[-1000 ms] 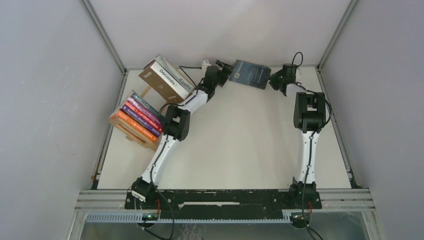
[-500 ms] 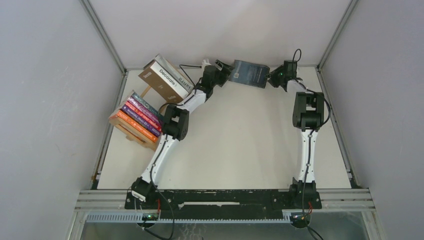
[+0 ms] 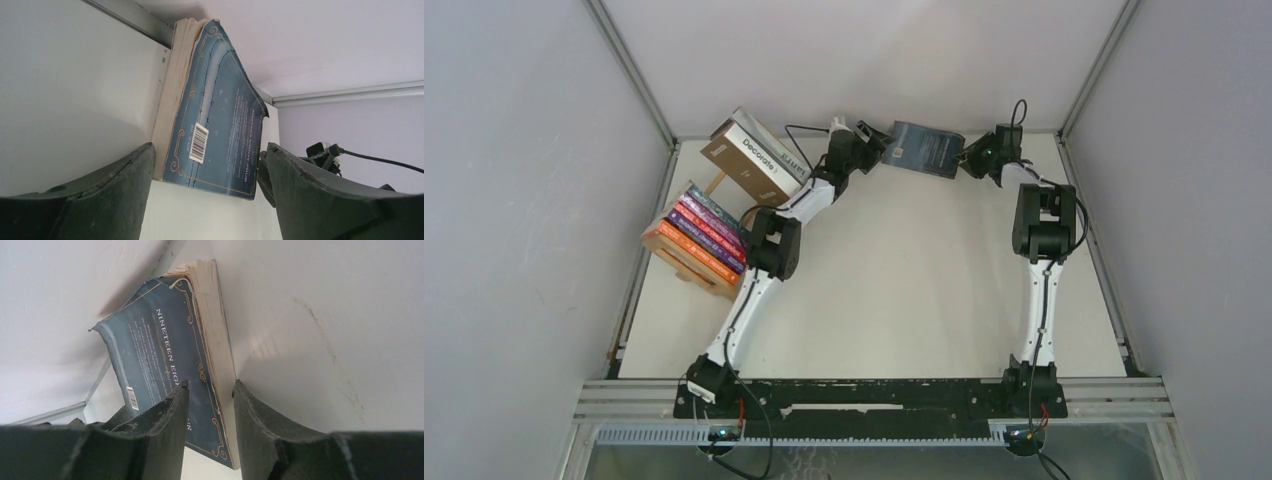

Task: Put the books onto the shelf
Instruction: Move the book to the center of the board.

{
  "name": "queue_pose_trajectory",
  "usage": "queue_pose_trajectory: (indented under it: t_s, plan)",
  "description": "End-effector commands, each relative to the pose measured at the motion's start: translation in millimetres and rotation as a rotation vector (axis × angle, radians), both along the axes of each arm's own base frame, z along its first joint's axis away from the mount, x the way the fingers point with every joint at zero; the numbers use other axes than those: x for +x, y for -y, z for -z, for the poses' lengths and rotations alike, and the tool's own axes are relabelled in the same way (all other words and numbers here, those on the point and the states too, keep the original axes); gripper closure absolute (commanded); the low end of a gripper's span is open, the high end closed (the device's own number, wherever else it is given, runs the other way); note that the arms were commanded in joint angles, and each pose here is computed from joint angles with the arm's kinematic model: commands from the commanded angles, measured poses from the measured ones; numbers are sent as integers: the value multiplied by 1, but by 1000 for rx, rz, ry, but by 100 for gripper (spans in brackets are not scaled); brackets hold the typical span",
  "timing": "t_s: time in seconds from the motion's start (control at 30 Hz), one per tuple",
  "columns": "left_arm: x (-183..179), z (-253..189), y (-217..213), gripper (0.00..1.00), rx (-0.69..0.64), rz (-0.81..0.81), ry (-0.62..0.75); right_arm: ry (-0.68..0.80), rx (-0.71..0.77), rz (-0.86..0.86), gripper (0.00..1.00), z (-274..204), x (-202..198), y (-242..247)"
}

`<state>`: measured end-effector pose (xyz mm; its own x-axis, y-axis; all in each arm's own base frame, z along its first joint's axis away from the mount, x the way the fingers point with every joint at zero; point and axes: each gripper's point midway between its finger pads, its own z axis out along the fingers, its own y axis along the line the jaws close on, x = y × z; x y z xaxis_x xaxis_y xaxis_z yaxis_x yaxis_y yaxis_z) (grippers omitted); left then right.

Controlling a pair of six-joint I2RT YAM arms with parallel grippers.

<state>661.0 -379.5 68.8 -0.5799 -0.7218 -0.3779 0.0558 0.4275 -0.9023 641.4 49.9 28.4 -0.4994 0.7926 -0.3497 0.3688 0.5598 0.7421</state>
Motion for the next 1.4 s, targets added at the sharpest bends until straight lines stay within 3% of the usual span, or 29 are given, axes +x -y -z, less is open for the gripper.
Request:
queue_pose_trajectory:
  t_s: [0.0, 0.57, 0.87, 1.37]
  plan:
    - [-63, -87, 69, 17, -91, 288, 95, -26, 69, -167, 54, -14, -31, -51]
    - [-158, -105, 105, 21, -42, 534, 92, -17, 53, -337, 55, -23, -81, -96]
    - [-215, -102, 102, 23, -11, 601, 72, -24, 40, -406, 55, -32, -120, -117]
    - [-340, -120, 73, 24, 27, 694, 75, -98, -66, -548, 54, -38, -241, -168]
